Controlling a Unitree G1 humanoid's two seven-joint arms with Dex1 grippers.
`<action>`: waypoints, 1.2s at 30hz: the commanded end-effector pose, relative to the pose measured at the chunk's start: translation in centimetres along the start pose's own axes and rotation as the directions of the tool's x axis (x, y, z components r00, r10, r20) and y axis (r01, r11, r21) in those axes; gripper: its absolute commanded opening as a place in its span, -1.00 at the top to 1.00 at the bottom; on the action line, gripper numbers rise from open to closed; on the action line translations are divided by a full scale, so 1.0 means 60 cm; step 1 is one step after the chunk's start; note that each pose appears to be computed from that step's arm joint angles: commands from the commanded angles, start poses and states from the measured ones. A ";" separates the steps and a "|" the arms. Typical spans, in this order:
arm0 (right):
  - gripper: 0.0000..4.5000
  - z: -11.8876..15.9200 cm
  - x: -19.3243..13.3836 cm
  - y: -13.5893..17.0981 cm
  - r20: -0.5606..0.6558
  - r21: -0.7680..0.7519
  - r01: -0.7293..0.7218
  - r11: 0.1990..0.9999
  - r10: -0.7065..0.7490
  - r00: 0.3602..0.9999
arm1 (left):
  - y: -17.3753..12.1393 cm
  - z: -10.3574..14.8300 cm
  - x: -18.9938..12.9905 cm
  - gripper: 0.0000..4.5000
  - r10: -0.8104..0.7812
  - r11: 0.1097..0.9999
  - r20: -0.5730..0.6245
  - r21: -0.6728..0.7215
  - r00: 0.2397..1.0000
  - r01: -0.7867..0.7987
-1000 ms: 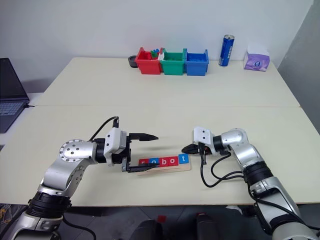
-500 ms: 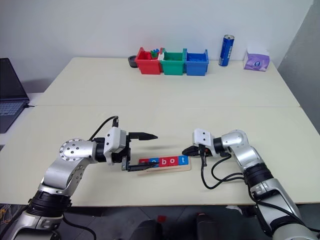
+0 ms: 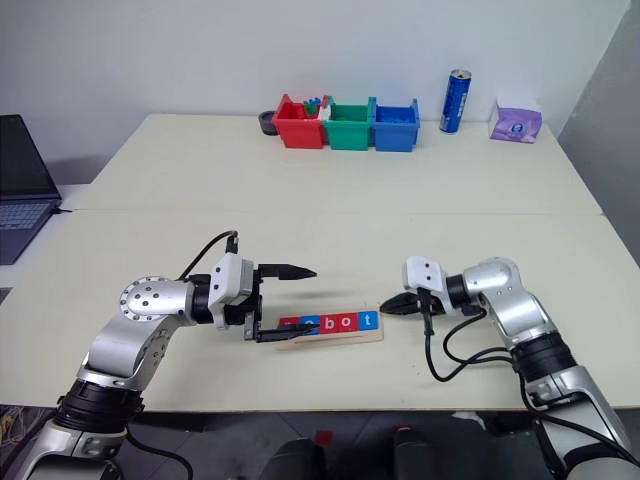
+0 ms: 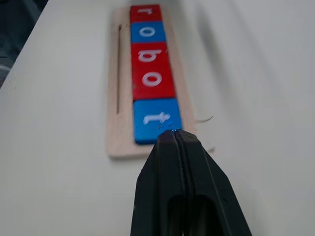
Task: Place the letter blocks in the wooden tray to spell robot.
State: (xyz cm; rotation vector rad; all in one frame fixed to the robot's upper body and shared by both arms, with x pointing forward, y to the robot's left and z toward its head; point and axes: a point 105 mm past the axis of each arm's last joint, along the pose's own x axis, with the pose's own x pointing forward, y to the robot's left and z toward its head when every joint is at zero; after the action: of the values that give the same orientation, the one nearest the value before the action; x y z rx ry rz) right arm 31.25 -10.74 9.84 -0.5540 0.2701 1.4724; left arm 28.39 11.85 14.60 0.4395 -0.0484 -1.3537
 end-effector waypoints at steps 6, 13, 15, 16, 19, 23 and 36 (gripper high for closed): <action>0.98 0.011 0.013 0.003 0.022 -0.041 0.020 0.999 -0.019 1.000 | 0.000 0.013 0.002 -1.00 -0.015 0.999 0.016 0.038 1.000 0.014; 0.98 0.013 0.028 0.000 0.033 -0.043 0.022 0.999 -0.021 0.999 | 0.000 0.013 0.000 -1.00 -0.014 0.999 0.011 0.041 1.000 0.013; 0.98 0.012 0.030 0.000 0.032 -0.044 0.018 0.999 -0.017 0.999 | 0.000 0.013 -0.001 -1.00 -0.012 0.999 0.009 0.041 1.000 0.011; 0.98 0.012 0.031 0.000 0.032 -0.044 0.017 0.999 -0.016 0.999 | 0.000 0.013 -0.001 -1.00 -0.011 0.999 0.009 0.041 1.000 0.011; 0.98 0.012 0.034 0.000 0.034 -0.046 0.015 0.999 -0.013 0.999 | -0.001 0.013 -0.002 -1.00 -0.009 0.999 0.008 0.040 1.000 0.009; 0.98 0.014 0.037 0.000 0.040 -0.049 0.012 0.999 -0.010 0.999 | -0.002 0.013 -0.002 -1.00 -0.008 0.999 0.008 0.041 1.000 0.007; 0.98 0.008 0.041 0.000 0.030 -0.053 0.027 0.998 -0.025 0.999 | 0.001 0.013 -0.001 -1.00 -0.010 0.999 0.009 0.042 1.000 0.010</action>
State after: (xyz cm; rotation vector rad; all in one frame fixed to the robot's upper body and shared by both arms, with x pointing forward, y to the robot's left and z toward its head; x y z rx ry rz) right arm 31.20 -8.45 8.60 -0.5441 0.2205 1.4690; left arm 28.33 11.79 14.53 0.4400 -0.0463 -1.3597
